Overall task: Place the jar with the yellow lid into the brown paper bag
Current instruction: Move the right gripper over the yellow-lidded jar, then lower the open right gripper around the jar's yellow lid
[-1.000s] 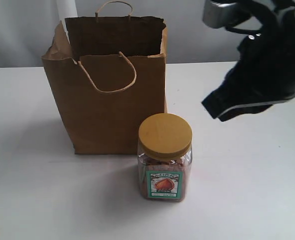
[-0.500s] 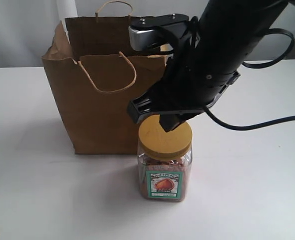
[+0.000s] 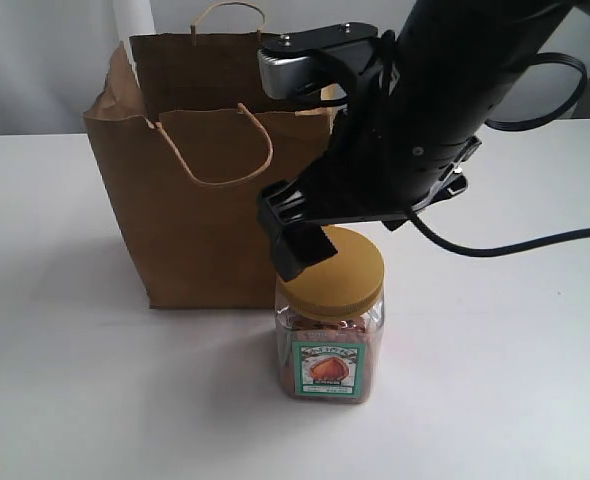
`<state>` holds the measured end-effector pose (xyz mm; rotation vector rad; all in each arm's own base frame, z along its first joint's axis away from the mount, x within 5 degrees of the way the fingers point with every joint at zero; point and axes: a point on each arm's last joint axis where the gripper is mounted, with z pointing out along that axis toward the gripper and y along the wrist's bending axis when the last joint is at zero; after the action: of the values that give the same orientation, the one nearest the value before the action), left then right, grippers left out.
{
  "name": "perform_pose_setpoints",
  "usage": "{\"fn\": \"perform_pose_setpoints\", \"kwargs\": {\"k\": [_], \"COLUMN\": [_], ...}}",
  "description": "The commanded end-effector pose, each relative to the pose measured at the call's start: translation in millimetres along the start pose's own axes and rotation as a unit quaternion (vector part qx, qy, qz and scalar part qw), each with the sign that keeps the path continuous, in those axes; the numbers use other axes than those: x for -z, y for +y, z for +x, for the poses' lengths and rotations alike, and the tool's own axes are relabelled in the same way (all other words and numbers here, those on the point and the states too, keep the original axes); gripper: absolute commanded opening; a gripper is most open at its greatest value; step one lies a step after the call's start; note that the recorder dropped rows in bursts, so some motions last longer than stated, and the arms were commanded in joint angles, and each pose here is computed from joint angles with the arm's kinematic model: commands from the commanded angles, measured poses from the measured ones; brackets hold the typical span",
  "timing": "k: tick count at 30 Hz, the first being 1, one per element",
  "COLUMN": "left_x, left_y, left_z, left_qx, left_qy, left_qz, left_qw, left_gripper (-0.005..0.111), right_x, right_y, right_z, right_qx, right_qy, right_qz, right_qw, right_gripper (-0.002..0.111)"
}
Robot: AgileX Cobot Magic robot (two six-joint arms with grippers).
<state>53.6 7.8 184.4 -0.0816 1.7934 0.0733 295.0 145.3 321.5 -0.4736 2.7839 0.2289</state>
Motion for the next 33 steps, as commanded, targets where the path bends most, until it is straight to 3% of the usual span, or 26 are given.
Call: {"fn": "perform_pose_setpoints", "kwargs": {"k": [1, 13, 18, 33], "left_x": [0, 0, 0, 0], "left_y": [-0.3, -0.3, -0.3, -0.3], "left_z": [-1, -1, -1, -1], "left_qx": [0.003, 0.003, 0.003, 0.003], "left_qy": [0.000, 0.000, 0.000, 0.000], "left_qz": [0.002, 0.002, 0.002, 0.002], "left_qw": [1.000, 1.000, 1.000, 1.000], "left_gripper": [0.001, 0.001, 0.001, 0.001], "right_x": [2, 3, 1, -52], "right_y": [-2, -1, -7, -10], "right_z": [-2, -9, -12, -21], "right_qx": [0.010, 0.010, 0.027, 0.027], "right_qy": [-0.011, -0.050, -0.057, -0.002], "right_qz": [0.016, 0.010, 0.046, 0.055], "right_qw": [1.000, 0.999, 0.997, 0.998], "right_gripper": [0.105, 0.105, 0.105, 0.105]}}
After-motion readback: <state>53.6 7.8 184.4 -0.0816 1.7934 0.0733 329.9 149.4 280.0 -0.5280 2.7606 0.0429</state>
